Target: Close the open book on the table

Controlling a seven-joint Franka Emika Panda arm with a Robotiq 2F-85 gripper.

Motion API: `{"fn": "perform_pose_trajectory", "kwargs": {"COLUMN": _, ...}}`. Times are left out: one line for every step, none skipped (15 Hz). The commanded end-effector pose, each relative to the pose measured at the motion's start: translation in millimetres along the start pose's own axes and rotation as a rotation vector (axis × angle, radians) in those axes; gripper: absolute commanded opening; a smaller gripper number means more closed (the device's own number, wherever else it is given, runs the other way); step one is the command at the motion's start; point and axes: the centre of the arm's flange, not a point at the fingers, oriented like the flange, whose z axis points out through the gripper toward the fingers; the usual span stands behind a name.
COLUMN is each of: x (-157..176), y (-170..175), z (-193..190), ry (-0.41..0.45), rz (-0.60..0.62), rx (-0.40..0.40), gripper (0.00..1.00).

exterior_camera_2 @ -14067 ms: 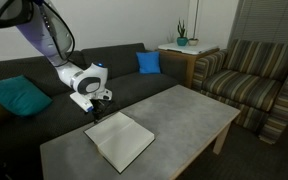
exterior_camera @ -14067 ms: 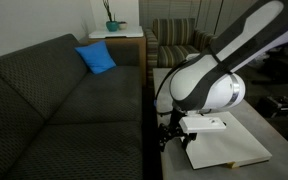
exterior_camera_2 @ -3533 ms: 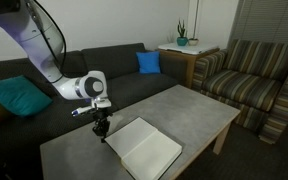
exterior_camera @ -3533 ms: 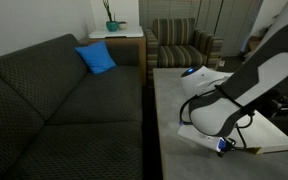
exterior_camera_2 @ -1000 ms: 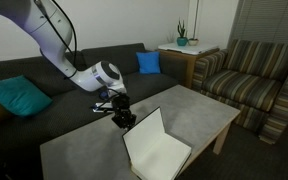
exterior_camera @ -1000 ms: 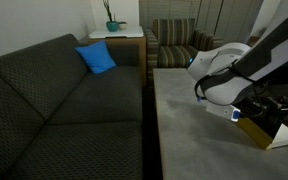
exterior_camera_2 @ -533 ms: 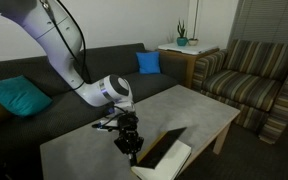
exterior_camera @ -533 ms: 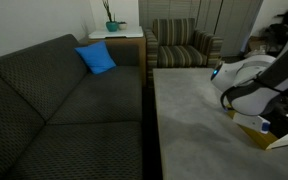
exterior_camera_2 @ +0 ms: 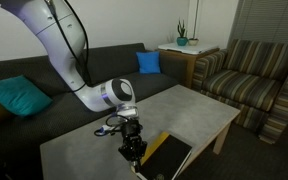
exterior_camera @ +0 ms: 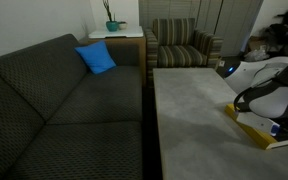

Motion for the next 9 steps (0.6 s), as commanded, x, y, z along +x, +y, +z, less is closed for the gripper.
{"fn": "perform_pose_trajectory", "kwargs": {"x": 13, "y": 33, "z": -41, "ry": -0.105, "rz": -0.073, "rx": 0.156, "gripper": 0.0}}
{"fn": "perform_pose_trajectory", "kwargs": {"x": 13, "y": 35, "z": -55, "ry": -0.124, "rz": -0.099, "rx": 0.204, "gripper": 0.0}}
{"fn": "perform_pose_trajectory", "kwargs": {"x": 10, "y": 38, "z": -69, "ry": -0.141, "rz": -0.125, "rx": 0.25, "gripper": 0.0}}
{"fn": "perform_pose_trajectory", "kwargs": {"x": 7, "y": 41, "z": -81, "ry": -0.16, "rz": -0.153, "rx": 0.296, "gripper": 0.0}}
{"fn": "perform_pose_trajectory", "kwargs": {"x": 6, "y": 45, "z": -94, "ry": -0.176, "rz": -0.186, "rx": 0.338, "gripper": 0.05}}
{"fn": "perform_pose_trajectory", "kwargs": {"x": 6, "y": 49, "z": -106, "ry": -0.196, "rz": -0.218, "rx": 0.378, "gripper": 0.19}}
{"fn": "perform_pose_trajectory", "kwargs": {"x": 5, "y": 54, "z": -116, "ry": -0.209, "rz": -0.254, "rx": 0.419, "gripper": 0.29}}
{"fn": "perform_pose_trajectory", "kwargs": {"x": 4, "y": 59, "z": -125, "ry": -0.225, "rz": -0.293, "rx": 0.456, "gripper": 0.31}}
{"fn": "perform_pose_trajectory", "kwargs": {"x": 2, "y": 65, "z": -133, "ry": -0.239, "rz": -0.33, "rx": 0.493, "gripper": 0.37}}
